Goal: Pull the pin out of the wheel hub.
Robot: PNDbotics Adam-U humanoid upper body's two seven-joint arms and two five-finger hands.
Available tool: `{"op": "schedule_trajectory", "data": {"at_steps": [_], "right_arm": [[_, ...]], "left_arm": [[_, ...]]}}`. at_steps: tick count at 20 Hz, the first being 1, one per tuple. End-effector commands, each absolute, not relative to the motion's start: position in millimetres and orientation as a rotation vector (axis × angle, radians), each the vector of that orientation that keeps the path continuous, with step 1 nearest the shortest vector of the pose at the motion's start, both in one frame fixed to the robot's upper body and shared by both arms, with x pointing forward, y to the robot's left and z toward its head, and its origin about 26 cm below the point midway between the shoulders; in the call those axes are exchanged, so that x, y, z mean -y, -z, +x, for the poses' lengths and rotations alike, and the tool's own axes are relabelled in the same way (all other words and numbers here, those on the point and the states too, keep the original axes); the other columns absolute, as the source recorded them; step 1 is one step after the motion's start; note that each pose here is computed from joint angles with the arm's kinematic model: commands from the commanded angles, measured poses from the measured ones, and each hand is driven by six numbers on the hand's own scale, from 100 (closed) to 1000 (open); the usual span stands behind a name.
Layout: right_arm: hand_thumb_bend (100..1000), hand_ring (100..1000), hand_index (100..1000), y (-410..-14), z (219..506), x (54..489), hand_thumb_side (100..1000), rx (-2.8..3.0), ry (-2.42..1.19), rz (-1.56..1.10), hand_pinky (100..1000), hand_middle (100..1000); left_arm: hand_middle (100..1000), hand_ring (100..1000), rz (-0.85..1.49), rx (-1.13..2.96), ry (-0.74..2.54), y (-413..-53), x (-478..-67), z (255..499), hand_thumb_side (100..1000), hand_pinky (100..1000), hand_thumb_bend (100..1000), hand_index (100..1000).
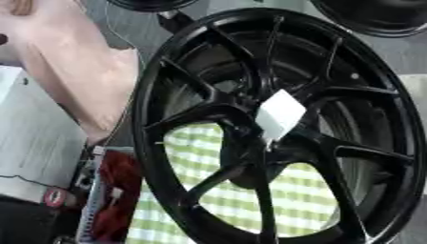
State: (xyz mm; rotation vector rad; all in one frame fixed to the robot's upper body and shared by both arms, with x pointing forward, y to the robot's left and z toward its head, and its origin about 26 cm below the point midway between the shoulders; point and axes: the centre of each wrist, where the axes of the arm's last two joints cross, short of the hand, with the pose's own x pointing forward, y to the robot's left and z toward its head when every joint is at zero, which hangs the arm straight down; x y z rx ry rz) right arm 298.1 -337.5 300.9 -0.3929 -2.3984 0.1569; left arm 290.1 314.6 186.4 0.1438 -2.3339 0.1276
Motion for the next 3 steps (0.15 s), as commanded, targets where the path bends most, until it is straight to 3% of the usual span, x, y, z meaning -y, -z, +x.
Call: {"op": "schedule_trajectory", "data": {"at_steps": [1, 3], "right_arm": [[322, 705, 638, -308.2, 294.0, 327.2, 198, 2.435, -0.202, -0.310, 891, 519], [319, 701, 637, -307.4, 294.2, 323.1, 193, 2.435, -0.216, -0.281, 888, 517]], "left_arm": [[605, 619, 0.134, 2.364, -0.110, -193.8, -312.8, 288.6, 863, 888, 100, 777], [604, 619, 0.133, 2.365, -0.110, -193.8, -312.5, 288.7, 864, 888, 100, 777]]}}
